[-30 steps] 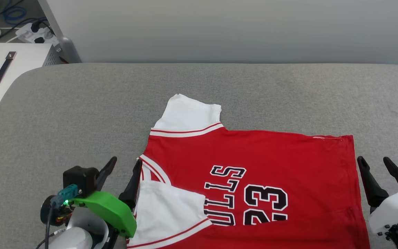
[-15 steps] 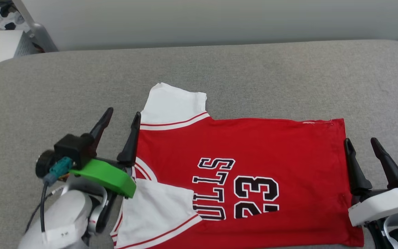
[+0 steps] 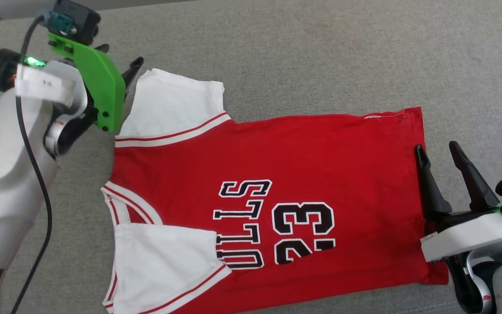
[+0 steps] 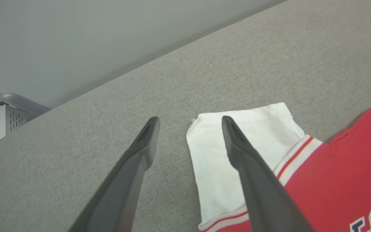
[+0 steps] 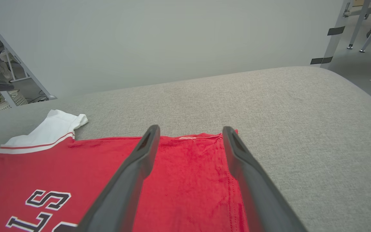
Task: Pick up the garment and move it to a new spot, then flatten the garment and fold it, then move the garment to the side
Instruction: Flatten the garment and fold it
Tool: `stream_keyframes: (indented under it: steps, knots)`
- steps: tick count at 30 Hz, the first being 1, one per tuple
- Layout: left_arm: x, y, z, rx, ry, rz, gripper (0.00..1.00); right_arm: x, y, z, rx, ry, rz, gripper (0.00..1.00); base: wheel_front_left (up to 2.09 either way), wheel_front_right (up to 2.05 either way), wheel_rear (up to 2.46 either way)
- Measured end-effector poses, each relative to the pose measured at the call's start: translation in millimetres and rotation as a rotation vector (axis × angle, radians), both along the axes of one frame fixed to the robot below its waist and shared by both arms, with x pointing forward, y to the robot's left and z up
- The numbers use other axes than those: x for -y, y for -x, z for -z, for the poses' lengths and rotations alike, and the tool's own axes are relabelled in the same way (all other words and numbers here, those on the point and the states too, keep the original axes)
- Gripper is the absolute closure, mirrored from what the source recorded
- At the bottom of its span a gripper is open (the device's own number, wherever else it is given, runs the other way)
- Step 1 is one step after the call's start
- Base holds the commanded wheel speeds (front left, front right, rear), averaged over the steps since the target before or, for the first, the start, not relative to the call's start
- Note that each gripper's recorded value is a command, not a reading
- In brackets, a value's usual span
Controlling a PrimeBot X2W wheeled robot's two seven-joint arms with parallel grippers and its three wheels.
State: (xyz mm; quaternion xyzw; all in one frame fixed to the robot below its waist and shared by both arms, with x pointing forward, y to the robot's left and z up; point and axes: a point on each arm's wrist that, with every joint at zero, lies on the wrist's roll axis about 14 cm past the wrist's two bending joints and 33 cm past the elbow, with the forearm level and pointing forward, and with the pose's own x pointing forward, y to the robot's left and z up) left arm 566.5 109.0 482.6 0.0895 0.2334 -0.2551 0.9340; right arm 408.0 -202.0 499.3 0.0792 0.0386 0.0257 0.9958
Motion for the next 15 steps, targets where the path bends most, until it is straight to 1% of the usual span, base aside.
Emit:
stream_keyframes:
  steps: [2,4,6,8,15]
  knots:
    - [-5,-7,22,-0.137,-0.044,-0.023,0.00,2,-1,5,-0.014,0.002,0.010,0.00,0.00,0.00,0.00]
    - [-6,-4,45,-0.275,-0.091,-0.019,0.00,4,-2,9,-0.020,0.004,0.018,0.00,0.00,0.00,0.00]
    - [-4,-2,61,-0.365,-0.107,-0.013,0.00,7,-2,13,-0.032,0.007,0.027,0.00,0.00,0.00,0.00]
    - [-1,-7,69,-0.401,-0.126,-0.003,0.00,10,-2,20,-0.051,0.010,0.037,0.00,0.00,0.00,0.00]
    - [5,-22,98,-0.450,-0.131,-0.009,0.00,13,-4,35,-0.089,0.008,0.049,0.00,0.00,0.00,0.00]
